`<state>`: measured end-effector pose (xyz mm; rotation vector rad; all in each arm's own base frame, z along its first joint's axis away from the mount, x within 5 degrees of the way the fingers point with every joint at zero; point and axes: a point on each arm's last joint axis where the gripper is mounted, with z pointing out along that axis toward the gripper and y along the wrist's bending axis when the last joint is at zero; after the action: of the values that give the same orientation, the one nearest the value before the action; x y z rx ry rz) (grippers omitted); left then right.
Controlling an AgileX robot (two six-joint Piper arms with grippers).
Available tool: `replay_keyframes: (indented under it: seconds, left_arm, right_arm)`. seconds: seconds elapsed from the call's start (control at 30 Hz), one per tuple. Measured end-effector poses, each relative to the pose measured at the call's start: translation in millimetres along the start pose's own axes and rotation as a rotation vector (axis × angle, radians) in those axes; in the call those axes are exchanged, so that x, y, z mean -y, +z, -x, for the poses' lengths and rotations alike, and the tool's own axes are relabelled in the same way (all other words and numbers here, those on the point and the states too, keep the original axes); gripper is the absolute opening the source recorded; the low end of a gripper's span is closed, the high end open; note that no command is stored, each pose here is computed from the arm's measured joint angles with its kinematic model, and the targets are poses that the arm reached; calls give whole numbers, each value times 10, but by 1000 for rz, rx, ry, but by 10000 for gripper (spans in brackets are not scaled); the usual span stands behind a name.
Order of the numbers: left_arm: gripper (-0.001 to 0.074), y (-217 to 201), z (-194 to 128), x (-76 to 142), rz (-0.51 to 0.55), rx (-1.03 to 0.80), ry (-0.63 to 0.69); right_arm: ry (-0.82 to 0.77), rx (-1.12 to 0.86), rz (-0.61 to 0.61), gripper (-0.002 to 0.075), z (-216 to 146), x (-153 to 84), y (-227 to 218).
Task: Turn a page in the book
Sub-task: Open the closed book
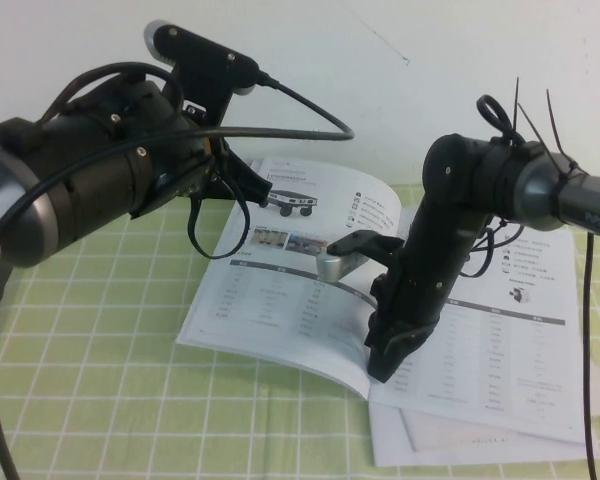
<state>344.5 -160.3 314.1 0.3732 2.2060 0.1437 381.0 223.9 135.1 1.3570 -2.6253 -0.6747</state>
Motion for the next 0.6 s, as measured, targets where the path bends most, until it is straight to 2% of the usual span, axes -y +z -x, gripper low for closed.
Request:
replay_keyframes:
  seconds: [0.13,0.27,0.47,0.6]
  left_arm:
    - [-4,0,0,0,0,0,2]
    - [-4,0,7,7,-8,7,-1]
    - [-4,-1,25,36,-40,27,-24]
    - [-4,-1,31,42,-47,33,-24]
  right_arm:
    - [5,-20,-61,-3,-55,43,-117]
    - [-17,29,-116,-3,-100,2,-415]
    - [-87,193,-180,-3,-69,-258,-890]
    - [-92,334,-293,-3,63,-155,-934]
